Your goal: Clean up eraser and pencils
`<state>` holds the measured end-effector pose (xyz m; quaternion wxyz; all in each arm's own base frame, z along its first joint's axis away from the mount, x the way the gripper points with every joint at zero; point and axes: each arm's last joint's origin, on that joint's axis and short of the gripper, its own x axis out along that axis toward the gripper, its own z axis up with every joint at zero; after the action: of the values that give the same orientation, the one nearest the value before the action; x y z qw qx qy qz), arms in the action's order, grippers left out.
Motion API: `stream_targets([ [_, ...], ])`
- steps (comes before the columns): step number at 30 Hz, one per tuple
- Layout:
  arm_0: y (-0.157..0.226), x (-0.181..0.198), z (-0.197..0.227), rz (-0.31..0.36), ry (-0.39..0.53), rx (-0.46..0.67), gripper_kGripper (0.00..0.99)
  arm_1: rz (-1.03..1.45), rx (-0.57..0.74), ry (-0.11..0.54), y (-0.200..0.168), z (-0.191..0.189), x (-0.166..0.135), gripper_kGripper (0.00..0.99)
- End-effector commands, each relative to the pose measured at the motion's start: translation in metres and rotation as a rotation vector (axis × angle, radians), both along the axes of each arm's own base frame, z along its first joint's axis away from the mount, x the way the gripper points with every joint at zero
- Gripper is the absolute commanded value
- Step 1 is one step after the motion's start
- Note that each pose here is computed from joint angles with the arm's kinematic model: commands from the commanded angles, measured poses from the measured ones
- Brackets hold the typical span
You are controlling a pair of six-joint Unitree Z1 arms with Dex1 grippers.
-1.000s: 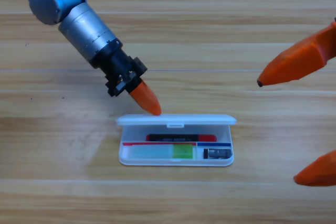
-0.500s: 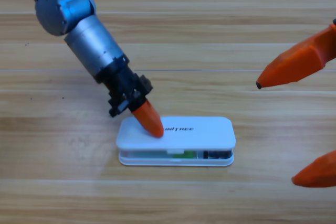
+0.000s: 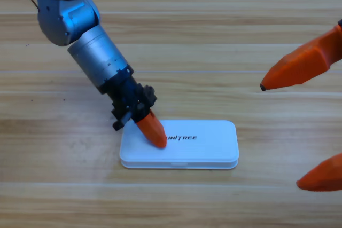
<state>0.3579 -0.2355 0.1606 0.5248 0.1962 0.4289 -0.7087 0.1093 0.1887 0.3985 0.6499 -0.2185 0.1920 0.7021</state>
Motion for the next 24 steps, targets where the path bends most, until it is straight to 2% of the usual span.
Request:
stream_targets([
  [1,-0.008,-0.013,-0.022,-0.015,0.008,0.057,0.0,-0.016,-0.037,0.052,0.004,-0.017,0.009,0.983],
  [7,-0.009,-0.019,-0.028,-0.016,0.0,0.071,0.0,-0.015,-0.036,0.053,0.004,-0.018,0.01,0.983],
  [11,-0.005,-0.024,0.002,0.002,-0.053,0.065,0.0,-0.015,-0.037,0.054,0.004,-0.018,0.01,0.983],
  [14,0.001,-0.033,0.043,0.014,-0.111,0.049,0.0,-0.014,-0.039,0.055,0.005,-0.018,0.01,0.983],
  [18,0.02,-0.06,0.133,0.037,-0.238,0.001,0.0,-0.014,-0.039,0.055,0.005,-0.018,0.01,0.983],
  [21,0.034,-0.09,0.204,0.072,-0.3,-0.027,0.0,-0.015,-0.039,0.055,0.005,-0.018,0.011,0.983],
  [23,0.044,-0.12,0.241,0.09,-0.351,-0.051,0.584,-0.015,-0.039,0.055,0.005,-0.018,0.011,0.983],
  [24,0.048,-0.136,0.254,0.099,-0.374,-0.065,0.844,-0.015,-0.039,0.055,0.005,-0.018,0.011,0.983],
])
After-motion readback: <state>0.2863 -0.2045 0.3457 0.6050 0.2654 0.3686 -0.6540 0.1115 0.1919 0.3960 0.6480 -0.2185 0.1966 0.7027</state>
